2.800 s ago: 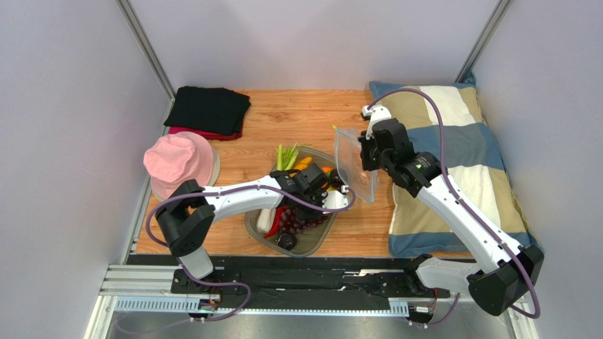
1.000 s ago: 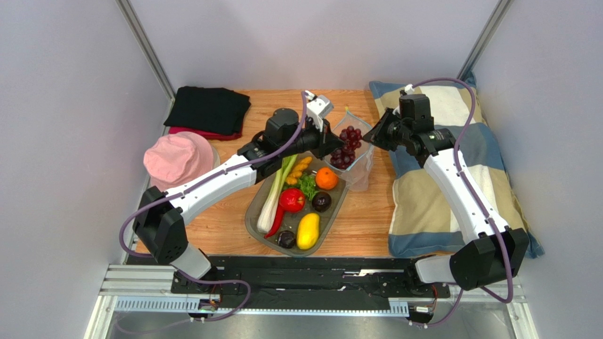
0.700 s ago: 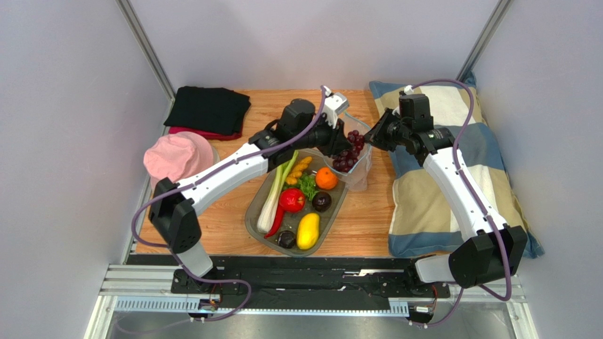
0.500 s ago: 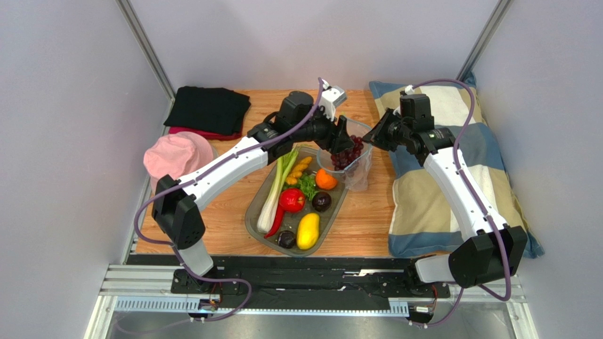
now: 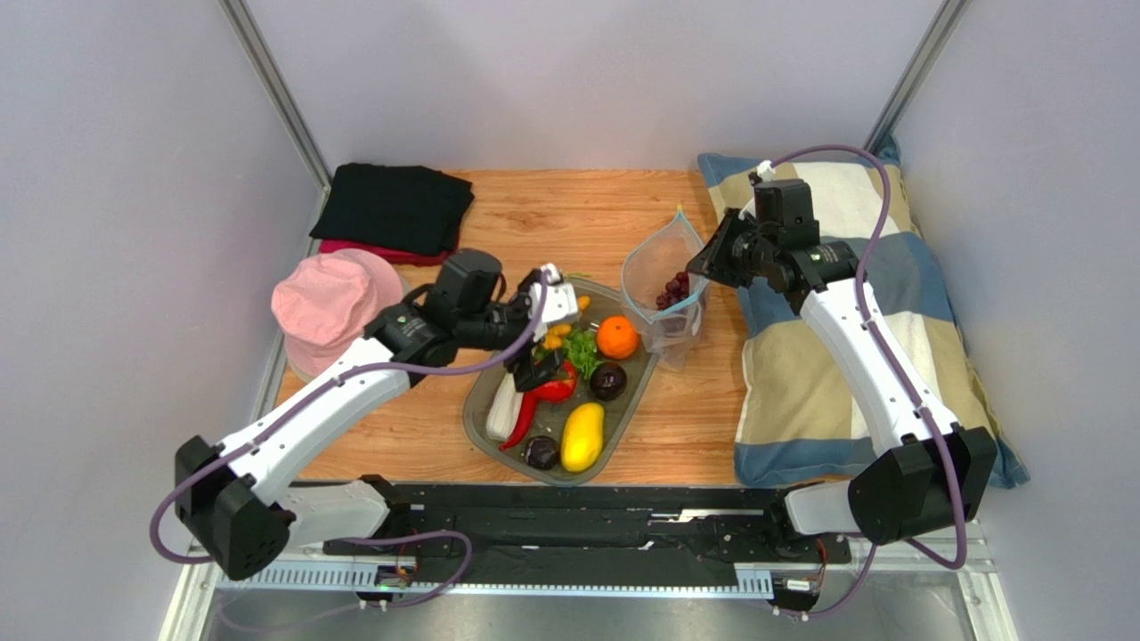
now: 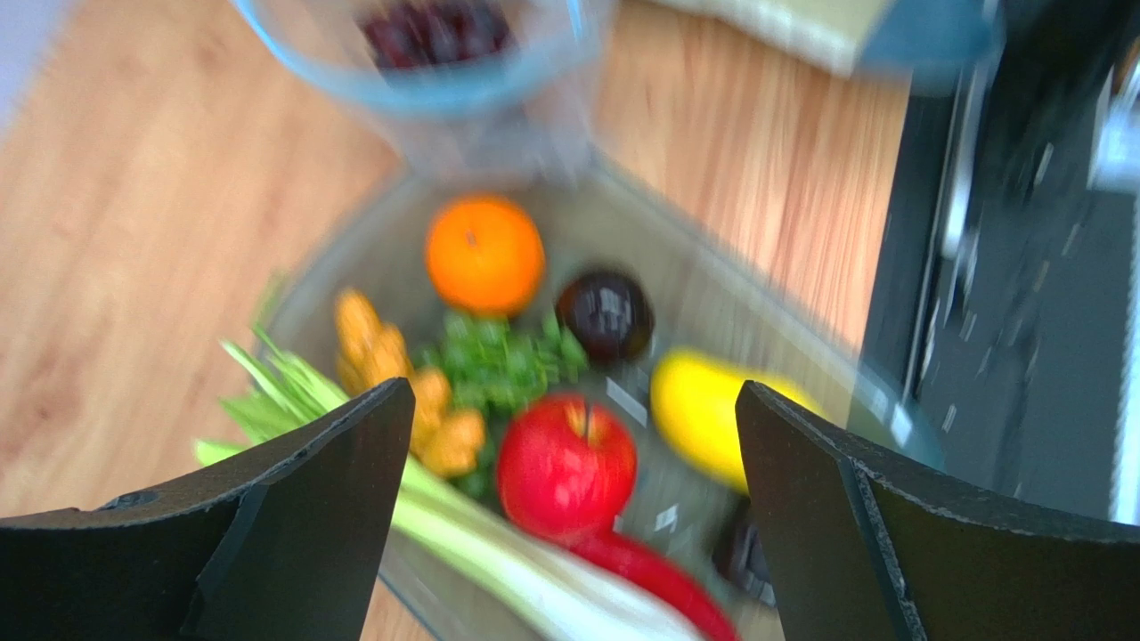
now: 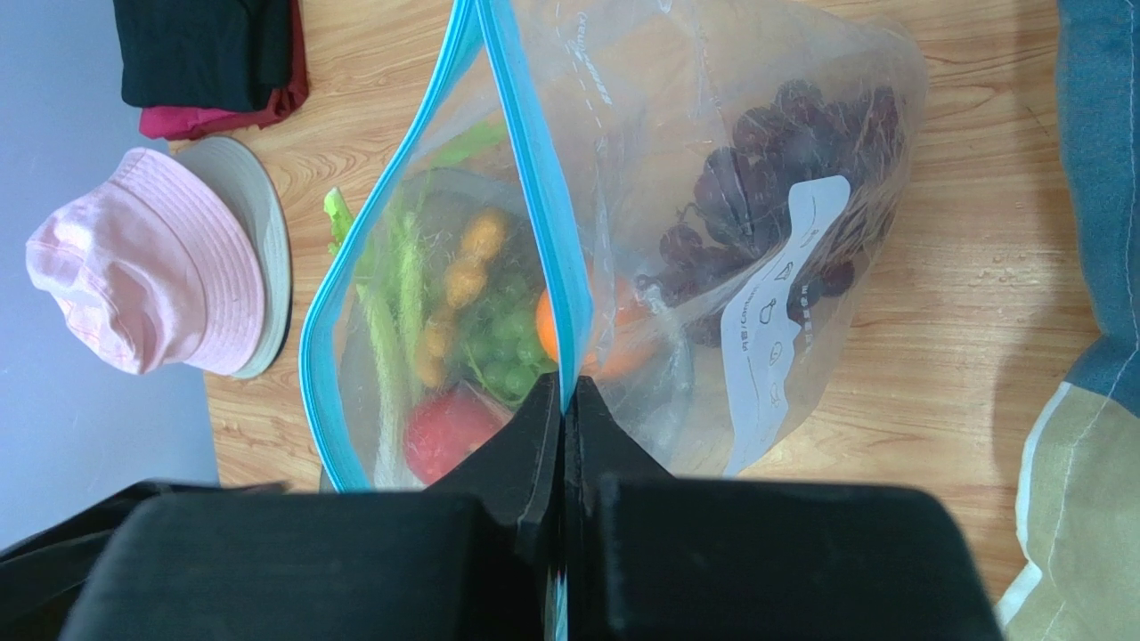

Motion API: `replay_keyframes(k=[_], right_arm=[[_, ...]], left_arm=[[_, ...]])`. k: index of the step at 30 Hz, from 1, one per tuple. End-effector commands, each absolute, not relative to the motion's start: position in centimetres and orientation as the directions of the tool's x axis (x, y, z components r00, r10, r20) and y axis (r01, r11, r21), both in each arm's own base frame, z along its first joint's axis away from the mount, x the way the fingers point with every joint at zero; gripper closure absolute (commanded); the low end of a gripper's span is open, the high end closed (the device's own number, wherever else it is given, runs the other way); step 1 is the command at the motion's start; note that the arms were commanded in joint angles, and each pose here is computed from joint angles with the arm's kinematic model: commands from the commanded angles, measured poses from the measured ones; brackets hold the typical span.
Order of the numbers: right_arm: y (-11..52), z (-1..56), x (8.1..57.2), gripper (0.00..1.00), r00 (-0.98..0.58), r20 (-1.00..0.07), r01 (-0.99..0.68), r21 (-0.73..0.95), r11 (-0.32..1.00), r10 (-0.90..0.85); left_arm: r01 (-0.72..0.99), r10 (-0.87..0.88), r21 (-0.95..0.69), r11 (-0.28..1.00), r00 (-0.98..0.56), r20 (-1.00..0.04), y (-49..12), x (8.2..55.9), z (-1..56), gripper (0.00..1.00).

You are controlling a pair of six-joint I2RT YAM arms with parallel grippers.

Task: Place the food in the zip-top bag and seal the zipper
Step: Place the fake fruit in the zipper food storage bag, then pick up the fake fruit from the bin.

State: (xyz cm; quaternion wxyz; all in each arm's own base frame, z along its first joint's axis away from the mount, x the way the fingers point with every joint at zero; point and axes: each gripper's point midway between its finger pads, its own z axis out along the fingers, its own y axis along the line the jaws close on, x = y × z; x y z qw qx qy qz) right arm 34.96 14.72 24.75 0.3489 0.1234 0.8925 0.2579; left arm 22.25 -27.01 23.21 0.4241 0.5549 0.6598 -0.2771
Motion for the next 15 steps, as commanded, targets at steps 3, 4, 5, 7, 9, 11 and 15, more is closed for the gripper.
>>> replay_keyframes(k=[3,4,5,7,9,11,15], right_arm=[[15.1,25.1,34.6,1.0,-0.731,-0.594,-0.041,0.529,0.848,0.336],[15.2,25.0,34.6,1.0,-0.732,-0.598,-0.048,0.523,0.851,0.326],[15.3,25.0,34.6,1.0,-0.732,-0.602,-0.056,0.517,0.854,0.317],[15.3,24.7,34.5,1.0,-0.734,-0.608,-0.065,0.506,0.86,0.302],[15.3,24.7,34.5,1.0,-0.734,-0.61,-0.068,0.504,0.861,0.298],[15.4,24.8,34.6,1.0,-0.731,-0.616,-0.075,0.501,0.862,0.294],[15.1,25.3,34.7,1.0,-0.72,-0.633,-0.083,0.486,0.87,0.285]], left_arm=[[0.983,0.686,0.181,0.029,0.112,-0.719,-25.2,22.1,15.7,0.01],[0.985,0.703,0.174,0.02,0.11,-0.703,-25.2,22.4,14.7,0.01],[0.98,0.703,0.201,0.018,0.13,-0.7,-25.4,23.1,14.6,0.01],[0.978,0.714,0.207,0.015,0.134,-0.687,-25.6,23.6,13.4,0.01],[0.973,0.71,0.232,0.006,0.159,-0.686,-26.1,24.3,12.9,0.01],[0.97,0.722,0.242,-0.009,0.173,-0.669,-26.5,24.7,12.0,0.01],[0.971,0.747,0.233,-0.053,0.193,-0.636,-26.5,24.5,9.1,0.01]])
